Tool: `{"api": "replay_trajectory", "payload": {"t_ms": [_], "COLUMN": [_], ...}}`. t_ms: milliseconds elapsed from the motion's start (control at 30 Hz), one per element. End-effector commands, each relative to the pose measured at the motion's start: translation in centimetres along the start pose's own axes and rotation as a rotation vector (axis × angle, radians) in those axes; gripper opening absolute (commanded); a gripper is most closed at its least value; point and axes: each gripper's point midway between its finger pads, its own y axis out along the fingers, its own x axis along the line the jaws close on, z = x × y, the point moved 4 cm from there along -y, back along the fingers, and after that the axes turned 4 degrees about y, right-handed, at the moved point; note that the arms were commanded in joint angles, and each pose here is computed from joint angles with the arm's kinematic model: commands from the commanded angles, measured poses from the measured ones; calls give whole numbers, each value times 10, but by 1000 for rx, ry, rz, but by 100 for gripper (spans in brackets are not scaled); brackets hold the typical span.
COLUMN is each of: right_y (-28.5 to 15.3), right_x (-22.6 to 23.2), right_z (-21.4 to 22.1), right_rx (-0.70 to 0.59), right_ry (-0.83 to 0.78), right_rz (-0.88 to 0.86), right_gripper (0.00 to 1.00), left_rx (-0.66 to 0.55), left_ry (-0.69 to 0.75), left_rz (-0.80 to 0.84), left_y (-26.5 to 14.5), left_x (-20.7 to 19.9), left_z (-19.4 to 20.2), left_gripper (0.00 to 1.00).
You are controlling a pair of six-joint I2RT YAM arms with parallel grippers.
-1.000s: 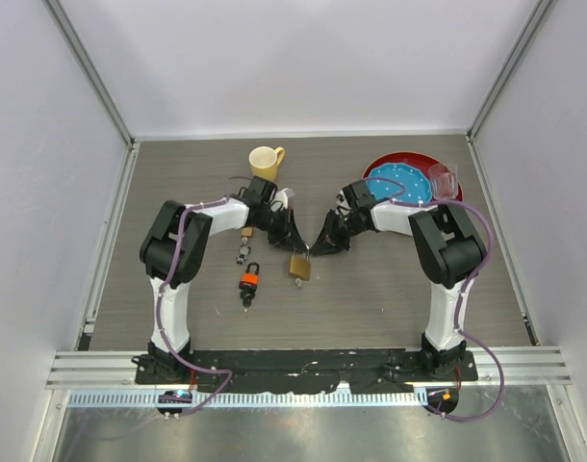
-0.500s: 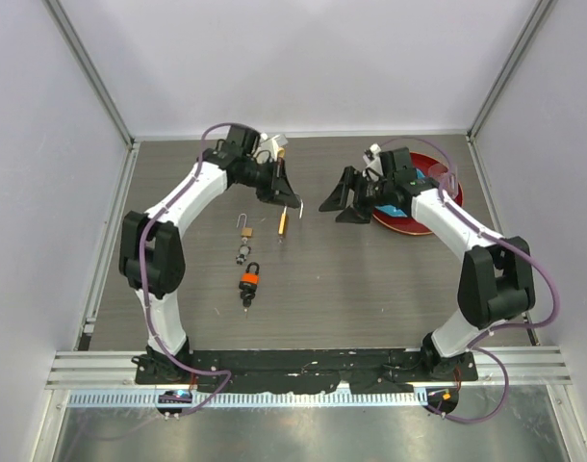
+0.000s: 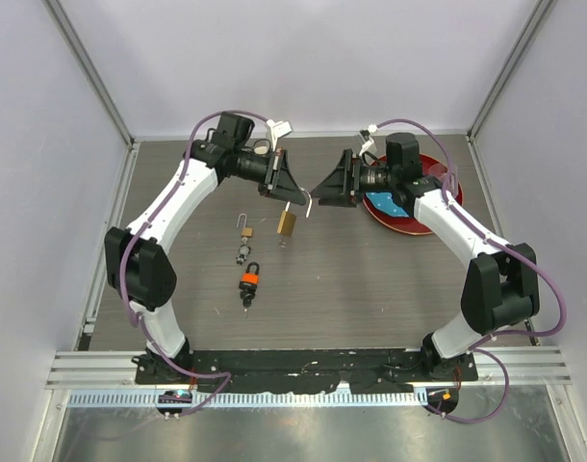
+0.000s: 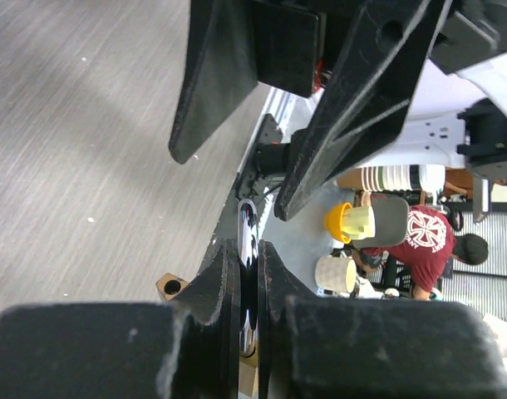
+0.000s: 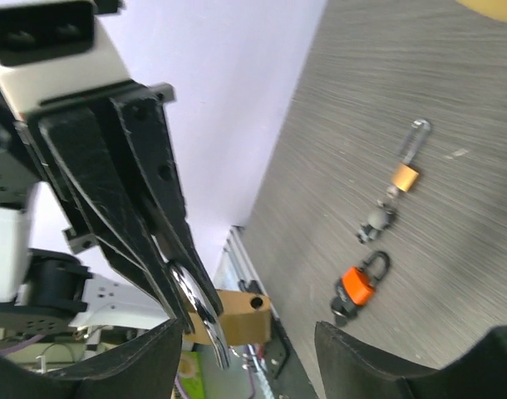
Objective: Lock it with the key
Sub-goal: Pick up the lock from the center of the board.
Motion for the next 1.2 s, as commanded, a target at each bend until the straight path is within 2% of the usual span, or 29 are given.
{"api": "replay_trajectory", "payload": {"t_ms": [0, 333, 367, 433, 467, 567, 767, 933, 967, 1067, 1167], "right_y": [-11, 1, 2, 1, 1, 0, -2, -6, -7, -11, -14], "right_x": [61, 87, 87, 87, 87, 86, 91, 97, 99, 111, 119], "right_z": [-6, 18, 19, 21, 22, 23, 24, 14, 13, 7, 5], "right_rx": [-5, 86, 86, 87, 95, 92, 93, 63, 57, 39, 33], "right_ry": [-130, -164, -161, -159, -153, -145, -147, -132, -129, -125, -122], "right_rz": [-218, -288, -287, -291, -297, -295, -310, -337, -348, -398, -428], "right_gripper": [67, 52, 43, 35, 24, 2, 3, 25, 33, 40, 43], "left_rx": [-39, -68, -69, -73, -73, -77, -79, -83, -81, -76, -73], "left_ry": [66, 68, 71, 76, 70, 72, 85, 99, 98, 95, 97], "left_rz": [166, 172, 172, 177, 179, 181, 206, 217, 219, 226, 235], "left_y": [-22, -23, -22, -22, -22, -22, -24, -29, -29, -29, -31], "left_x": [-60, -65, -66, -67, -66, -66, -70, -73, -74, -76, -78], "left_z": [-2, -2, -2, -3, -3, -4, -7, -7, -7, -4, -3], "left_gripper": [0, 0, 0, 0, 0, 0, 0, 0, 0, 0, 0]}}
